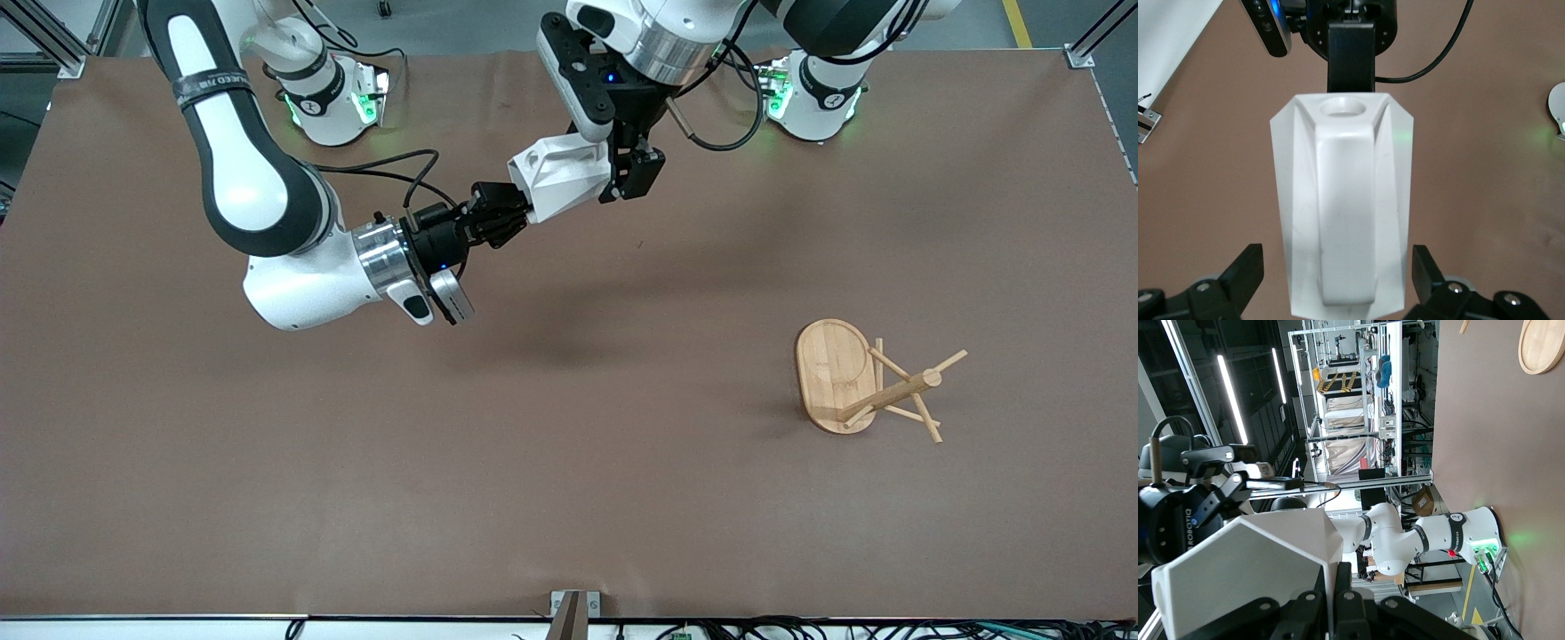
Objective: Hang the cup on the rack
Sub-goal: 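Grasp the cup body with the left gripper beside the right gripper, then open the right gripper and withdraw while the left gripper carries the cup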
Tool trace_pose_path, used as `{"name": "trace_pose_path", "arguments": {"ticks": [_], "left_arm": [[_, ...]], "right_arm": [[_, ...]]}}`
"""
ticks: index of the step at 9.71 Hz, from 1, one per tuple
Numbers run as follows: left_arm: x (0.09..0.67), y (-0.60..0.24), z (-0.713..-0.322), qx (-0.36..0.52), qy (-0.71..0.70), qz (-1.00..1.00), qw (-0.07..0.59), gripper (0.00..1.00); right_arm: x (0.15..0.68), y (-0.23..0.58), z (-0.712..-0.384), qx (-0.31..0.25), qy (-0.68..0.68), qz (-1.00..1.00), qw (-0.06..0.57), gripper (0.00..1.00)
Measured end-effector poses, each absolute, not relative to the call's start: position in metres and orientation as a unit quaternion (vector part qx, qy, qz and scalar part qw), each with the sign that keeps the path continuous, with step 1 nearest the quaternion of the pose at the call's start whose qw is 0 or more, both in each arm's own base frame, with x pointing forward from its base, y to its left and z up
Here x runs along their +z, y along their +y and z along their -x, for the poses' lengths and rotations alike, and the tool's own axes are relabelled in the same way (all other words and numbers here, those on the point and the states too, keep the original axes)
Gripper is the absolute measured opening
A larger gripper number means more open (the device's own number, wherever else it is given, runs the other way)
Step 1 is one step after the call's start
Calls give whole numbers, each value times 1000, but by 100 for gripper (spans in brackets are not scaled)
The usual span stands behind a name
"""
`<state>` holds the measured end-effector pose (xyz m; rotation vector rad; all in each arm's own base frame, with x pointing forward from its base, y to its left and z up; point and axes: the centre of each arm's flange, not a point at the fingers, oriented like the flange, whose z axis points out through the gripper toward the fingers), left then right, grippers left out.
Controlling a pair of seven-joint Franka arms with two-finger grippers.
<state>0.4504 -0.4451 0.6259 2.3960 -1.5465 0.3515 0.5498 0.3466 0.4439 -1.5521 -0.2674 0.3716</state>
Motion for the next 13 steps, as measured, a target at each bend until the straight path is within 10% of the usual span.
{"name": "trace_pose_path", "arguments": {"ticks": [3, 6, 13], "left_arm": [[619, -449, -451, 115, -535, -826, 135, 71], [619, -448, -451, 115, -535, -826, 135, 71], [610, -433, -462, 87, -400, -906, 104, 71]], "right_arm": [[444, 345, -552, 163, -114, 697, 689, 4], [444, 345, -552, 166, -111, 697, 689, 4], [464, 243, -600, 131, -90, 803, 574, 100]]}}
